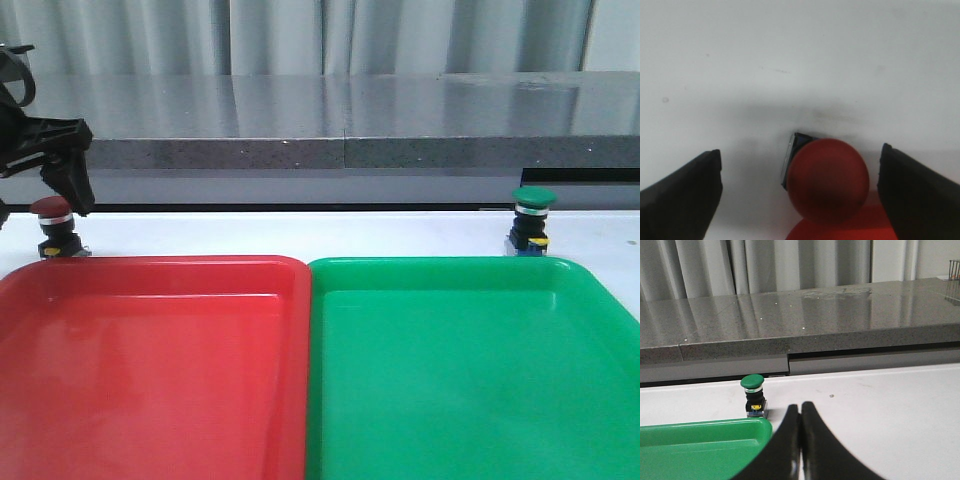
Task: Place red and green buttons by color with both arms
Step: 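Lower the left gripper onto the red button and close on it, then lift the red button and carry it into the red tray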
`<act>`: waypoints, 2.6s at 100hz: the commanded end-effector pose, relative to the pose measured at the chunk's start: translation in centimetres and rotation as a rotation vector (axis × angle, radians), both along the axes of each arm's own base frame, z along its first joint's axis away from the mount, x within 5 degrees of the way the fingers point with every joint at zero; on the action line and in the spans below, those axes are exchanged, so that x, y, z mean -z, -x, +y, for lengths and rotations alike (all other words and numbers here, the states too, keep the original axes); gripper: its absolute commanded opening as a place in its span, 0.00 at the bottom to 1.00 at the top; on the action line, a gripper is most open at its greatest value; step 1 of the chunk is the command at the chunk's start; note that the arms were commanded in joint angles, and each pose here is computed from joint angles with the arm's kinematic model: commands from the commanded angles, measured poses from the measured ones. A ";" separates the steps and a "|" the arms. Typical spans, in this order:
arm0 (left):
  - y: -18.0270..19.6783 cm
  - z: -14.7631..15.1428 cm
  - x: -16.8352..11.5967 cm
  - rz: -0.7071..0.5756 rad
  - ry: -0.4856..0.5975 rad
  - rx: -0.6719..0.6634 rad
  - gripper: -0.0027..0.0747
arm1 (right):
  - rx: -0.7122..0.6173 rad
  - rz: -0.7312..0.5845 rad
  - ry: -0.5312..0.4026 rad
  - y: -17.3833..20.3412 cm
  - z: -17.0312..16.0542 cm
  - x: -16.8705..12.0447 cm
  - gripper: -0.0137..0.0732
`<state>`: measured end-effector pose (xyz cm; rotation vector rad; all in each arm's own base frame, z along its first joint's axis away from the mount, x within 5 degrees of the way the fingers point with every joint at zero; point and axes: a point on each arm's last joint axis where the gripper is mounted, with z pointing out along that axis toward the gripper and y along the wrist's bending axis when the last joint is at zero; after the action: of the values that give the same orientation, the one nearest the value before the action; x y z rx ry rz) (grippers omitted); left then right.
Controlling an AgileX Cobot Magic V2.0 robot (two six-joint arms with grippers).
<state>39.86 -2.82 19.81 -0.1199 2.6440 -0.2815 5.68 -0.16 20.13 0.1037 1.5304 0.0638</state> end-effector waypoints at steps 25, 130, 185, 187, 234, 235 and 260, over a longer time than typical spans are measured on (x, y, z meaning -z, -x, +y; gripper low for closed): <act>-1.2 -0.3 -2.3 -0.119 0.021 -0.018 0.59 | 0.007 -0.118 0.007 0.4 0.0 -1.5 0.08; 8.1 -2.3 -9.4 -0.282 0.081 -0.007 0.21 | 0.007 -0.118 0.007 0.4 0.0 -1.5 0.08; 12.2 -6.3 -4.2 -0.158 -0.006 0.196 0.21 | 0.007 -0.118 0.007 0.4 0.0 -1.5 0.08; 12.2 -6.4 -4.0 -0.157 -0.016 0.208 0.21 | 0.007 -0.118 0.007 0.4 0.0 -1.5 0.08; 12.2 -7.8 -1.4 -0.087 -0.103 0.352 0.25 | 0.007 -0.118 0.007 0.4 0.0 -1.5 0.08; 12.2 -7.8 -1.4 -0.087 -0.103 0.352 0.26 | 0.007 -0.118 0.007 0.4 0.0 -1.5 0.08; 12.2 -7.8 -1.3 -0.085 -0.102 0.351 0.62 | 0.007 -0.118 0.007 0.4 0.0 -1.5 0.08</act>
<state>27.32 -10.22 19.52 0.3929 2.6672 -0.2386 5.68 -0.16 20.13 0.1037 1.5304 0.0638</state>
